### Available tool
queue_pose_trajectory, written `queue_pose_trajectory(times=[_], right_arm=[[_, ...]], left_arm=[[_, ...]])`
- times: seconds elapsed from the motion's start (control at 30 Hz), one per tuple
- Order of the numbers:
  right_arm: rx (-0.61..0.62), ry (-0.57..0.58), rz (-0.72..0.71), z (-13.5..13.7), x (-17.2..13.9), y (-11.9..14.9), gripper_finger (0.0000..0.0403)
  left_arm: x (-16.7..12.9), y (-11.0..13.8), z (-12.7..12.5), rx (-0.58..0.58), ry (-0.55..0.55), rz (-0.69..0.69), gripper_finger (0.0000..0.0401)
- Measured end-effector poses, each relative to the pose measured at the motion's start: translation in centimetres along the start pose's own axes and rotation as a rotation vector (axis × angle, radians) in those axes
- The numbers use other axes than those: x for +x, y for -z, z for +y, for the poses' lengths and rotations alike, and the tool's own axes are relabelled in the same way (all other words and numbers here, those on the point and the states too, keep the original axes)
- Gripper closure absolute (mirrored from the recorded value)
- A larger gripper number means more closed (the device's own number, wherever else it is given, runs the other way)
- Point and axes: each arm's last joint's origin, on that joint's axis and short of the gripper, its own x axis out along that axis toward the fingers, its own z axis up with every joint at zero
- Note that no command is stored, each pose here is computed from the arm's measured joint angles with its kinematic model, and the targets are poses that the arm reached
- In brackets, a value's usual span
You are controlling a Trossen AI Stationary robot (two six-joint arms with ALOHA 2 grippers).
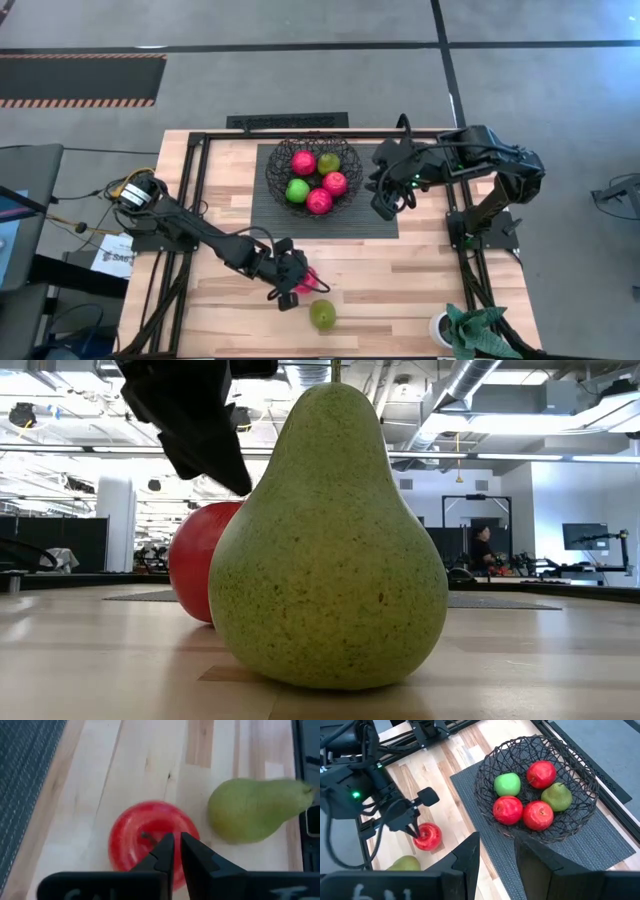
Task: Build produce basket
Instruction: Put the red apple into the black basket
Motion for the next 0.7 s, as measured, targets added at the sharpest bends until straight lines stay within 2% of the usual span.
queue_pose_trajectory(times=[0.4,0.6,0.7], right_arm=[[-0.035,-0.03,0.008,1.0,-0.4,0.6,0.0288],[-0.04,-0.035,0.009,1.1,-0.4,0.7,0.029],[-0.044,-0.038,0.01,1.2,-0.5,0.8,0.029]], left_arm=[[0.3,-0.7,1.6,-0.037,-0.018,0.033,0.0303],[-0.2,-1.7,1.1,-0.046,0.014,0.019,0.0294],[-1.0,-2.5,0.7,0.002,-0.013,0.017,0.0296]])
